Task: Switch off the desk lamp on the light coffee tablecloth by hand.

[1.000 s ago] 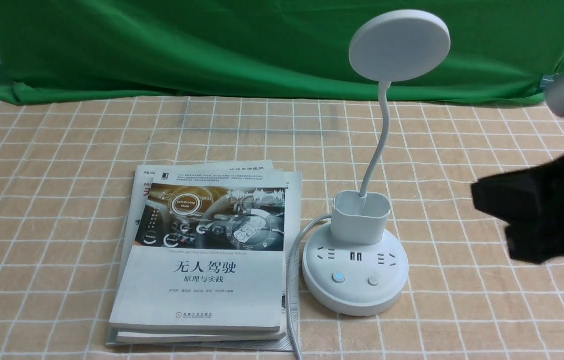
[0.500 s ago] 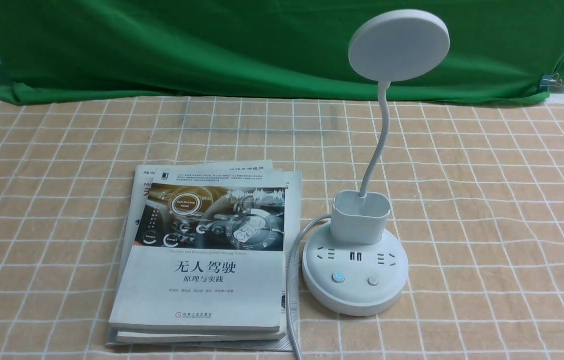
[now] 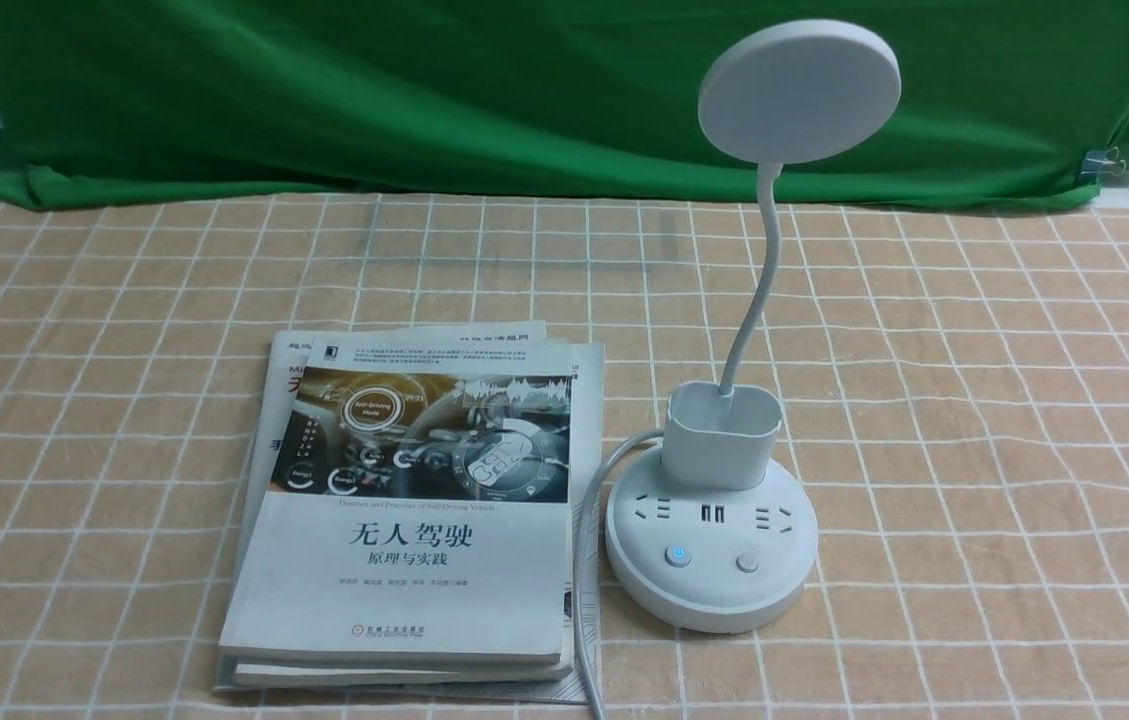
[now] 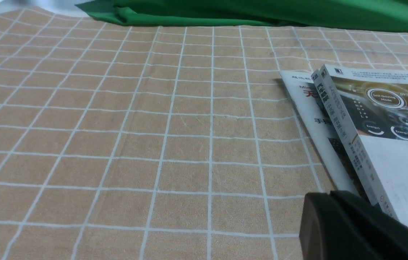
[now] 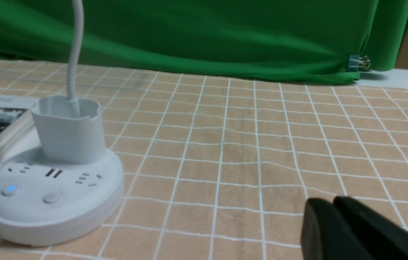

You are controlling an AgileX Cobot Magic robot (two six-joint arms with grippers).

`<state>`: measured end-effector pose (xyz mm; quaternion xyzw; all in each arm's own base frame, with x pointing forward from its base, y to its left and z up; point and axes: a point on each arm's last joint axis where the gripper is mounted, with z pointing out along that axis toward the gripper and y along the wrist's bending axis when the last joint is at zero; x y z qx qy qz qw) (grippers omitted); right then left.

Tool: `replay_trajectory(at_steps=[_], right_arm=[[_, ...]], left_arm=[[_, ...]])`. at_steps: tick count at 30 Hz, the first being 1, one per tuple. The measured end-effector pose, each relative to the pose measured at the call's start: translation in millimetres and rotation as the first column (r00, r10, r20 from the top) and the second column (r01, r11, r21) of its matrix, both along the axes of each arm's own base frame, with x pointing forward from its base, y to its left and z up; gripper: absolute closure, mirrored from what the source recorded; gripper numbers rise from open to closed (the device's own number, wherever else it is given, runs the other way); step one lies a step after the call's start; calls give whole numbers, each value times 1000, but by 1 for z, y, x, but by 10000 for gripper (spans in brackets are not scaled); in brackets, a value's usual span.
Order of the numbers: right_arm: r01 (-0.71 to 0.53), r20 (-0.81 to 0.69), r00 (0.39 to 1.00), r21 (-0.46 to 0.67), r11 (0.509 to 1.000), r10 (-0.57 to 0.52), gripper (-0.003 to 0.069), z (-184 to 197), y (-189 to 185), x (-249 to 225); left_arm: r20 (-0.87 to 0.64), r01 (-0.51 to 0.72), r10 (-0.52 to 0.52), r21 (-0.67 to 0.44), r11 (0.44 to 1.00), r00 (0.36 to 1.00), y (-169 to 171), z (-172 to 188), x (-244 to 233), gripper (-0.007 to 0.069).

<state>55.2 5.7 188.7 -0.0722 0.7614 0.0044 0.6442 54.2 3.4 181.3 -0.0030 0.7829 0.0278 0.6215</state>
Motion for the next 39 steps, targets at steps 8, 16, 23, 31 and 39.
replay_trajectory(at_steps=[8,16,23,31,39], right_arm=[[0,0,1000,0,1000,0,594,0,0,0],[1,0,1000,3,1000,-1,571,0,0,0],[1,0,1000,3,1000,-1,553,0,0,0],[1,0,1000,4,1000,-1,533,0,0,0],[1,0,1000,4,1000,-1,514,0,0,0]], left_arm=[[0,0,0,0,1000,1000,0,0,0,621],[0,0,0,0,1000,1000,0,0,0,621],[0,0,0,0,1000,1000,0,0,0,621],[0,0,0,0,1000,1000,0,0,0,621],[0,0,0,0,1000,1000,0,0,0,621]])
